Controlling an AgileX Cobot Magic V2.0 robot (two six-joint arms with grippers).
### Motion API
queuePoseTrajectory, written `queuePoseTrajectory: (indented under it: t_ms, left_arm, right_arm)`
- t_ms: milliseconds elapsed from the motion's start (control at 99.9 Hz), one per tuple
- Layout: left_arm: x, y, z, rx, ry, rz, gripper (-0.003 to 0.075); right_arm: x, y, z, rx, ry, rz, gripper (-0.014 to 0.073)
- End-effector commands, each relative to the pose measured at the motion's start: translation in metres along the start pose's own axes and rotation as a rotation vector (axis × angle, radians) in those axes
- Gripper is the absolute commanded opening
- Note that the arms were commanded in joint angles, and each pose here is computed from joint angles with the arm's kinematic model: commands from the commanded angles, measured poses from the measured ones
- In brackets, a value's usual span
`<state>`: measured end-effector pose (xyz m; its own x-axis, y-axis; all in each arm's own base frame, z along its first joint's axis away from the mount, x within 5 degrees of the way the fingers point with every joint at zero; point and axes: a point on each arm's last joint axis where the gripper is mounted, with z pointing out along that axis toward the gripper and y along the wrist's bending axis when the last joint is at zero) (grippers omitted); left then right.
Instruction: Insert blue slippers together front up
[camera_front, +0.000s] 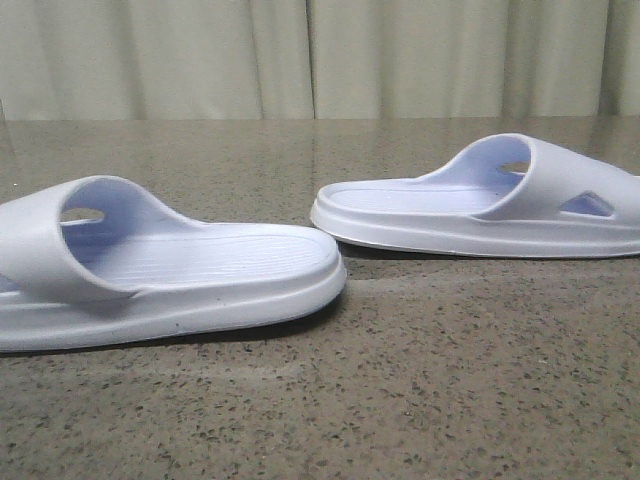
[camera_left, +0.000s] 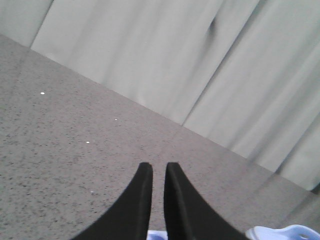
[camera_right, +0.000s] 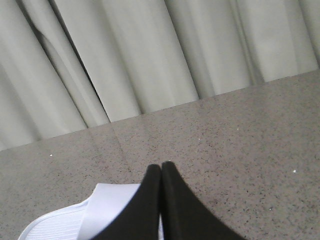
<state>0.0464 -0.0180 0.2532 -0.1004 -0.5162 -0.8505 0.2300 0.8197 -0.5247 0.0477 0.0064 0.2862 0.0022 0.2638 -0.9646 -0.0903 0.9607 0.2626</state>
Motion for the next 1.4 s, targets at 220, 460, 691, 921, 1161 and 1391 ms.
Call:
queuePoseTrajectory:
  t_ms: [220, 460, 691, 921, 1161, 1391]
  left_arm:
    - [-0.049, -0.038, 0.019, 0.033, 0.129, -0.074, 0.0015]
    - [-0.048, -0.04, 0.023, 0.032, 0.18, -0.096, 0.0016]
    - [-0.042, -0.042, 0.022, 0.05, 0.259, -0.127, 0.0167]
    - [-0.04, -0.042, 0.021, 0.051, 0.275, -0.126, 0.0501]
    - [-0.034, -0.04, 0.021, 0.037, 0.317, -0.183, 0.0498]
    - [-0.018, -0.026, 0.029, -0.066, 0.379, -0.327, 0.0498]
  right_arm:
    - [-0.064, 0.015, 0.028, 0.04, 0.15, -0.084, -0.0106]
    - [-0.064, 0.015, 0.038, 0.046, 0.185, -0.079, -0.0104]
    - [-0.064, 0.015, 0.038, 0.044, 0.183, -0.074, 0.0188]
    - [-0.066, 0.016, 0.038, 0.04, 0.163, -0.07, 0.0383]
    - [-0.066, 0.016, 0.039, 0.039, 0.161, -0.069, 0.0383]
    - [-0.066, 0.016, 0.039, 0.039, 0.161, -0.067, 0.0383]
